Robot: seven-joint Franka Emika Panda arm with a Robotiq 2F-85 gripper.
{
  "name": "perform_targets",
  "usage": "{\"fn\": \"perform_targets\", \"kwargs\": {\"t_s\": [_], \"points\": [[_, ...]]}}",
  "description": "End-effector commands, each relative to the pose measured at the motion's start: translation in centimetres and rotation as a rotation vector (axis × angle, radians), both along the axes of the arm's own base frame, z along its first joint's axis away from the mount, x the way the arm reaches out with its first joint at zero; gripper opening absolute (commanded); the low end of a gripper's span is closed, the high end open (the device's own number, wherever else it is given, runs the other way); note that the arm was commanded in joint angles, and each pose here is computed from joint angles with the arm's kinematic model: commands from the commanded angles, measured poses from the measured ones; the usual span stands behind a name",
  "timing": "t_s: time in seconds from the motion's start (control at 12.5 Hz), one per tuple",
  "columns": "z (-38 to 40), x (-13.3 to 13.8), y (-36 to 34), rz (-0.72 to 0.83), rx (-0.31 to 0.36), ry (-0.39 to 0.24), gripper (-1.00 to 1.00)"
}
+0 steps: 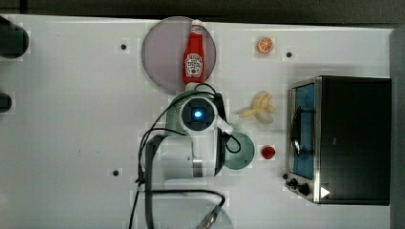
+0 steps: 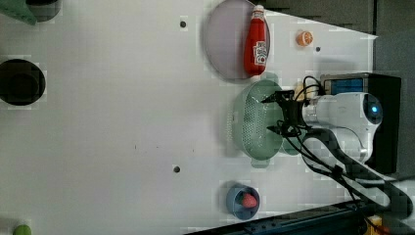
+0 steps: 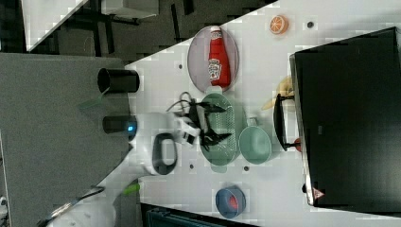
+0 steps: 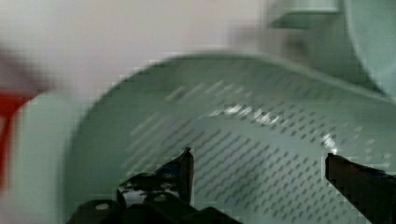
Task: Drag strainer left to right.
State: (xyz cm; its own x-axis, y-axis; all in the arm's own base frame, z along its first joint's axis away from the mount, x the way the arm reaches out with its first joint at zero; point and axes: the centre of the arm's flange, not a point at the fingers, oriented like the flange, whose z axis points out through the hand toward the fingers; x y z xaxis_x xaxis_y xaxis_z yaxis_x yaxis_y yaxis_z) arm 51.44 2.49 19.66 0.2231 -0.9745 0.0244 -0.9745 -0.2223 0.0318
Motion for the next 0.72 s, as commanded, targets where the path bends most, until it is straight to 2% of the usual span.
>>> {"fn": "perform_targets", "kwargs": {"t_s": [0.08,0.24,0.48,0.56,0.72], "points": [[8.3,2.4,2.4,0.264,0.019,-0.093,1.0],[13.2,3.3,1.6,0.386,0.016,-0.078,1.0],[21.9,5.4,0.3,0.48,0.023,0.001,1.0],[25.0,6.2,-0.5,0.538,0.021,0.008,1.0],[31.2,7.8,-2.9,0.701,-0.017,-0.047,1.0]]}}
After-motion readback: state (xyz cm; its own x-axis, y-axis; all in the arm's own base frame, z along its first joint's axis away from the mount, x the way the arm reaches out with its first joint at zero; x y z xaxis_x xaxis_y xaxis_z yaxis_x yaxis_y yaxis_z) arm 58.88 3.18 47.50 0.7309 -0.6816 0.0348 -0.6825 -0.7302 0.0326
